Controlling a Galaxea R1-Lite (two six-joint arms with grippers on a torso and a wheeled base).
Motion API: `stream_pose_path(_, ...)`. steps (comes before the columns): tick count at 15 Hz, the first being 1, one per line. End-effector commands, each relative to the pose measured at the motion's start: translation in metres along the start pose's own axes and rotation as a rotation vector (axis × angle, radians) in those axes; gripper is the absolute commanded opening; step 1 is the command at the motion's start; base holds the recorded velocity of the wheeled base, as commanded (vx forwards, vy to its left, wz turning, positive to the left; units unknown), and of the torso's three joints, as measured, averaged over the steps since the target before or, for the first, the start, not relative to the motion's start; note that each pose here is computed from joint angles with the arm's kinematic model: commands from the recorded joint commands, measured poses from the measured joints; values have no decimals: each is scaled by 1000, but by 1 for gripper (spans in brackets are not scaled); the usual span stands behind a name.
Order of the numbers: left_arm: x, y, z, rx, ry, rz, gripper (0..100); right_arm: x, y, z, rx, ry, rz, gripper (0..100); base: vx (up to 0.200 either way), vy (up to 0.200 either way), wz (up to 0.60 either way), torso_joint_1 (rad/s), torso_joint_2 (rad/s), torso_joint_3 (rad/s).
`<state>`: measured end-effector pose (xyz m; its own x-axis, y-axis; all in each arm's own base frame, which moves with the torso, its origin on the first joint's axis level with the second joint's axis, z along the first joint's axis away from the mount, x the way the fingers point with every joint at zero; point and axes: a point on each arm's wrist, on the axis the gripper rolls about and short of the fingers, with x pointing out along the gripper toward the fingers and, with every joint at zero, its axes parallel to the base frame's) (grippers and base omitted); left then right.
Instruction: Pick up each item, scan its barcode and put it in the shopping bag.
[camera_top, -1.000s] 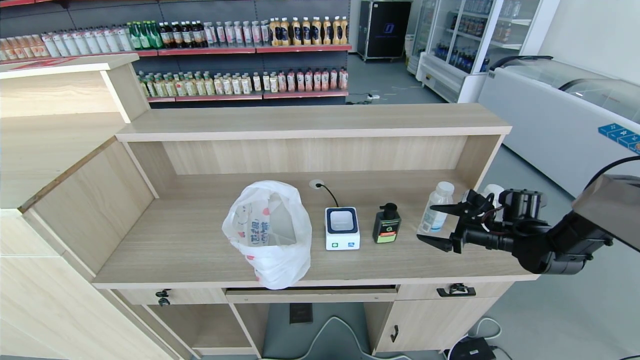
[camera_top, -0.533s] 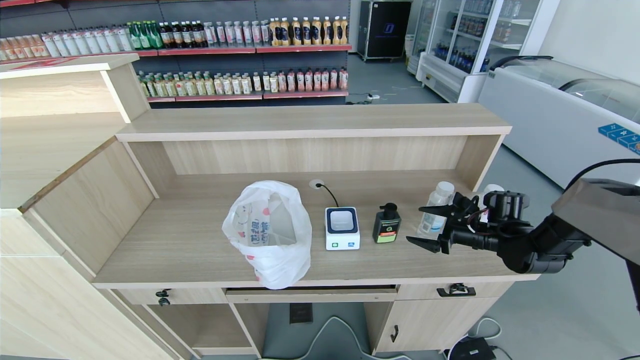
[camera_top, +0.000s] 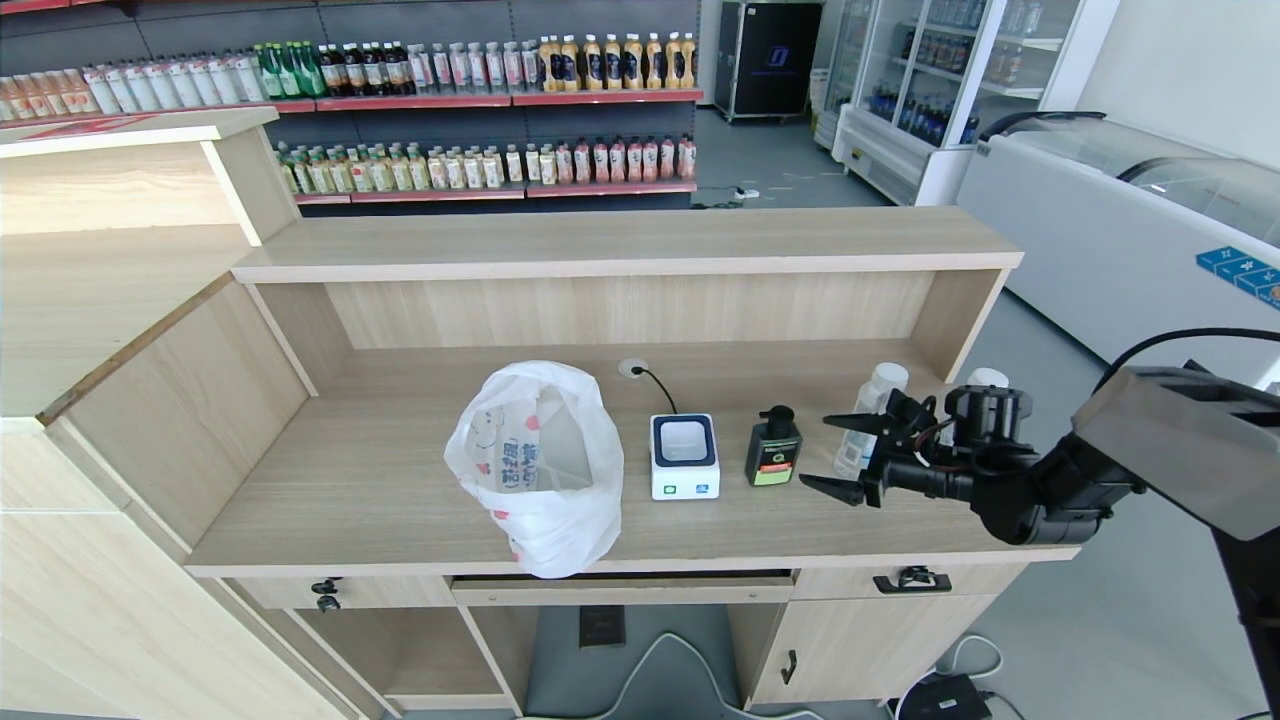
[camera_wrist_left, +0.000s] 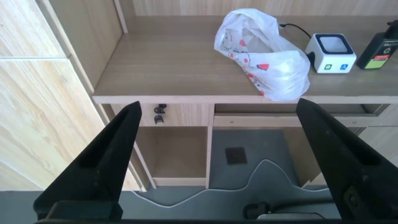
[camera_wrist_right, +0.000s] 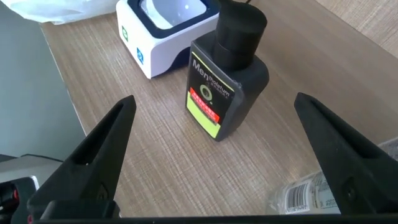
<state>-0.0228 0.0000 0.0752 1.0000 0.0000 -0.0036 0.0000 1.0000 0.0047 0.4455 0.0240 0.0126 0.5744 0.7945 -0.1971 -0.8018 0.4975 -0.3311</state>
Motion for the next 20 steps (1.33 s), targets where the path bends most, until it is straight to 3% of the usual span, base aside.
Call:
stream_pose_path(1, 0, 0, 0, 0, -1, 0, 100, 4, 3, -5, 5, 2, 10, 100, 0, 0, 0, 0, 0, 0)
stream_pose_path(20, 0, 0, 0, 0, -1, 0, 100, 58, 8, -25, -49, -49, 73, 100, 0, 0, 0, 0, 0, 0)
